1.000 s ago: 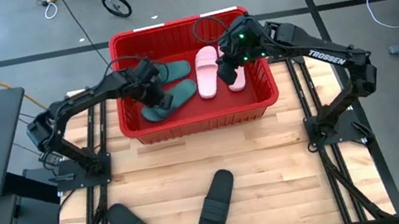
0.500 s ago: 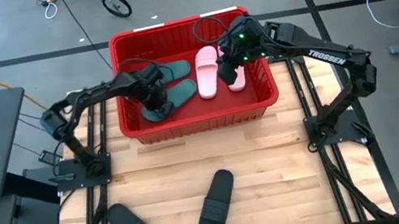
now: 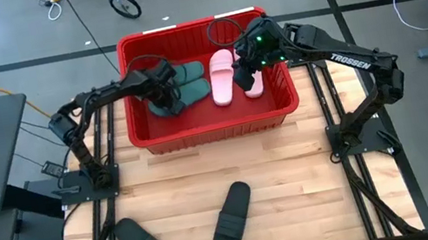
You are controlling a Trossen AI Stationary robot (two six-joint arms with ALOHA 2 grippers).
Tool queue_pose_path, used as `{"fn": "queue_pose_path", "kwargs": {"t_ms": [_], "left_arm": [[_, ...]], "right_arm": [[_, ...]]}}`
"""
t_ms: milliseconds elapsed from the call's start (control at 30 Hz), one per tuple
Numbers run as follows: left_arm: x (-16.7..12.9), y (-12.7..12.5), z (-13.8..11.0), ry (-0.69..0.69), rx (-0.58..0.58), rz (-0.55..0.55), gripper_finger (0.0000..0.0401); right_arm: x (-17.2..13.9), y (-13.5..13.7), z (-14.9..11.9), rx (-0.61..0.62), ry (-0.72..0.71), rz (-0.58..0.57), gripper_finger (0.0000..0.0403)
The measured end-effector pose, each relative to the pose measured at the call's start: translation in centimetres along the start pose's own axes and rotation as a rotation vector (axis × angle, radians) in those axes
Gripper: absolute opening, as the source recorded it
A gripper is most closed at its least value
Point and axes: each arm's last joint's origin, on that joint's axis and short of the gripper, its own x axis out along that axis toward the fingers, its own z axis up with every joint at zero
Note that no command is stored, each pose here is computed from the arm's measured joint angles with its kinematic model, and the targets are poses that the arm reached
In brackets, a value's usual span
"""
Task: Pick and place slides into bin
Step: Put the green slide into the red container, then put the right black slide into the red container
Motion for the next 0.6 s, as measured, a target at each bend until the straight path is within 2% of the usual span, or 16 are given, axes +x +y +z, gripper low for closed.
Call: {"fn": "queue_pose_path", "kwargs": {"t_ms": [100,300,467,533,600], "left_arm": [[-1.1,0.6,0.9,-0.024,0.058,0.046,0.0000],[-3.7,1.2,2.1,-0.008,0.063,0.060,0.0000],[-7.6,0.5,3.5,-0.024,0.078,0.050,0.0000],[-10.2,-0.2,4.2,-0.057,0.094,0.042,0.0000],[-13.2,-1.2,4.8,-0.106,0.114,0.030,0.0000]], "right_arm": [[0.0,0.0,0.0,0.000,0.000,0.000,0.0004],[0.0,0.0,0.0,-0.001,0.000,0.000,0.0007],[0.0,0.1,0.0,-0.039,0.002,0.011,0.0004],[0.0,0.5,-0.1,-0.053,0.013,0.084,0.0003],[-0.1,1.1,-0.3,-0.067,0.042,0.219,0.0003]]}}
